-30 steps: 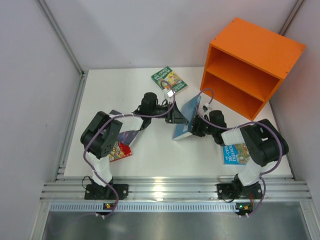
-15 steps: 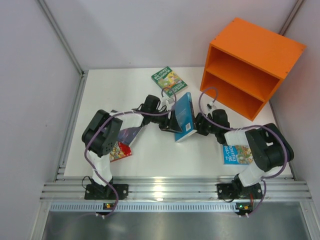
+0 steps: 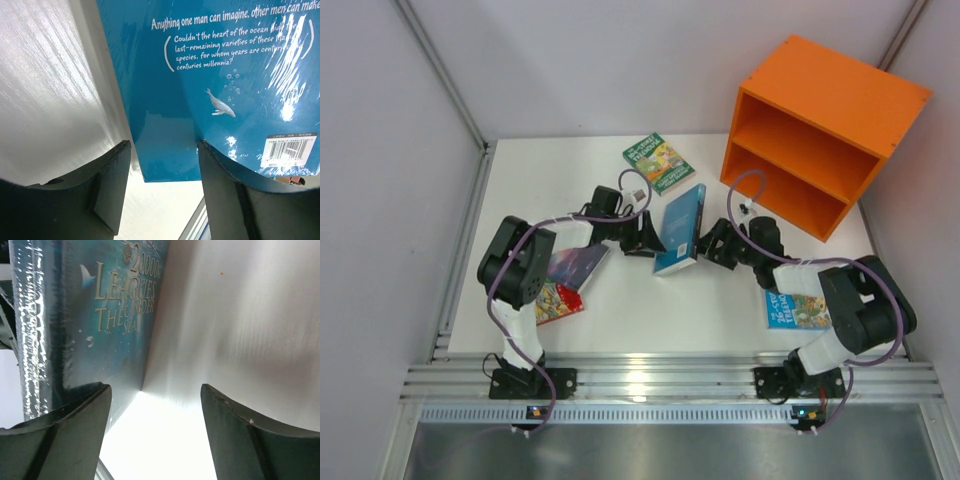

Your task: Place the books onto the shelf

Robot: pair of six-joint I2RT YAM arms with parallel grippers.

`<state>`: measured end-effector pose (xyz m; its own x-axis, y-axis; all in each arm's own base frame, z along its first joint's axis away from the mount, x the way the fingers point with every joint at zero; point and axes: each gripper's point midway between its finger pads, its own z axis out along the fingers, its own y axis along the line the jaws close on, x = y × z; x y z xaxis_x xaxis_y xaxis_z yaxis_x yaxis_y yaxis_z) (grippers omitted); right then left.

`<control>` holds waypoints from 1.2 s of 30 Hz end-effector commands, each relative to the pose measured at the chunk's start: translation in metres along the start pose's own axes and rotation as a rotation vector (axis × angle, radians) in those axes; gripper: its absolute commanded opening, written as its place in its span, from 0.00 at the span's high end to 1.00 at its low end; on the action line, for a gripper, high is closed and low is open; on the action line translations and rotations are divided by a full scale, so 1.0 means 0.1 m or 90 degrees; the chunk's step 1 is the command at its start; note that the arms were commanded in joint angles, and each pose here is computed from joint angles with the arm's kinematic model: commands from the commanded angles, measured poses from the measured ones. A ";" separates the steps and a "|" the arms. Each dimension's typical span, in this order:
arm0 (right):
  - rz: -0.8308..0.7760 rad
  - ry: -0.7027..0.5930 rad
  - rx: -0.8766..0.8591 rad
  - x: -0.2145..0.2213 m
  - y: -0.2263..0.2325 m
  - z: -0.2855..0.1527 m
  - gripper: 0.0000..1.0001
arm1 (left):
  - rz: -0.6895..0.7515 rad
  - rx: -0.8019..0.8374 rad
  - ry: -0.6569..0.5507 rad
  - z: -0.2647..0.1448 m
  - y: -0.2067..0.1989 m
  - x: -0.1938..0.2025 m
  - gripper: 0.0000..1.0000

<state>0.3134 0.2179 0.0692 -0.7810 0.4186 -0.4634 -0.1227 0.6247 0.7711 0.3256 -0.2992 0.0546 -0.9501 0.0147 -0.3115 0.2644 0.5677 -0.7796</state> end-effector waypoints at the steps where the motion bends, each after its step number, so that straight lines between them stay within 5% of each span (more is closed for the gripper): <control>1: -0.011 -0.061 -0.122 -0.29 0.49 -0.05 0.26 | 0.003 -0.003 0.003 0.10 0.06 -0.01 0.39; 12: 0.060 -0.094 -0.263 -0.37 0.82 -0.12 0.19 | 0.003 -0.011 0.014 0.12 0.10 0.01 0.40; 23: 0.035 -0.067 -0.227 -0.40 0.76 0.04 0.14 | 0.024 0.004 -0.014 0.06 -0.14 -0.29 0.40; 32: -0.080 -0.045 -0.155 -0.46 0.66 0.22 0.04 | 0.067 0.050 -0.066 -0.03 -0.60 -0.72 0.39; 36: -0.114 -0.040 -0.119 -0.54 0.63 0.26 0.06 | 0.058 0.048 -0.056 0.05 -0.56 -0.72 0.39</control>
<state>0.3532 0.2507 0.1254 -0.7317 0.4187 -0.5378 -0.3118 0.4961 0.8104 0.3737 -0.3270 0.1089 -0.9149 -0.0128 -0.4035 0.3363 0.5286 -0.7794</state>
